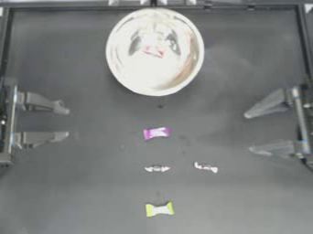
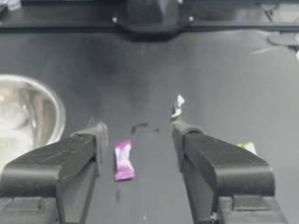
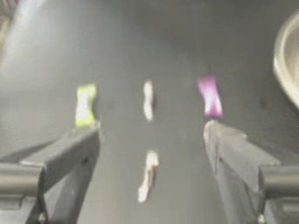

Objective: Put candies in bowl

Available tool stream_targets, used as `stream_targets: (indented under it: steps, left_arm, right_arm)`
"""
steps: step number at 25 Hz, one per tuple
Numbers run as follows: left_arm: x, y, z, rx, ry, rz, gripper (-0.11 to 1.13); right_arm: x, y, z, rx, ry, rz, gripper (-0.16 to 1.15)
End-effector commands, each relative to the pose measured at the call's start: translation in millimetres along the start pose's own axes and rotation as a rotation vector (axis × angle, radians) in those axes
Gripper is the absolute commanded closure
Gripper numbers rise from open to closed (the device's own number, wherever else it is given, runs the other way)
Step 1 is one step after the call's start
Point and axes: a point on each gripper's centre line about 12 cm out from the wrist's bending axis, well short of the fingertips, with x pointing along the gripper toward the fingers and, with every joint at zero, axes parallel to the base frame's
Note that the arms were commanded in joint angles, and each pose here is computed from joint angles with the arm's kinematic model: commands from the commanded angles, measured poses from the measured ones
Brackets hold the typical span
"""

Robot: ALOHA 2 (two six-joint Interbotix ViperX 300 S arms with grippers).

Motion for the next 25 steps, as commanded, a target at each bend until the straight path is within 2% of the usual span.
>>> stream_targets:
  steps: [1, 6, 10, 14, 17, 21, 25]
  left_arm:
    - [0, 0, 5.1, -0.014, -0.016, 0.003, 0.17]
    - [1, 0, 4.5, -0.02, -0.012, 0.003, 0.17]
    - [1, 1, 2.9, -0.022, -0.004, 0.005, 0.17]
    - [1, 3, 2.5, -0.023, -0.001, 0.015, 0.17]
    - [1, 4, 1.2, -0.031, 0.005, 0.02, 0.17]
    - [1, 5, 0.7, -0.04, 0.008, 0.025, 0.17]
    - [1, 6, 0.7, -0.042, 0.008, 0.029, 0.17]
  right_arm:
    - [16, 1, 15.9, -0.007, 0.121, -0.006, -0.01]
    - [39, 5, 23.2, -0.02, 0.256, -0.002, 0.0]
    - [58, 12, 22.0, -0.036, 0.316, 0.01, 0.0]
    - [76, 17, 14.5, -0.029, 0.375, 0.01, 0.0]
    - [89, 25, 7.2, -0.044, 0.421, 0.0, 0.01]
    - [103, 37, -0.4, -0.063, 0.461, -0.028, 0.01]
    - [118, 41, -12.2, -0.062, 0.511, -0.06, 0.01]
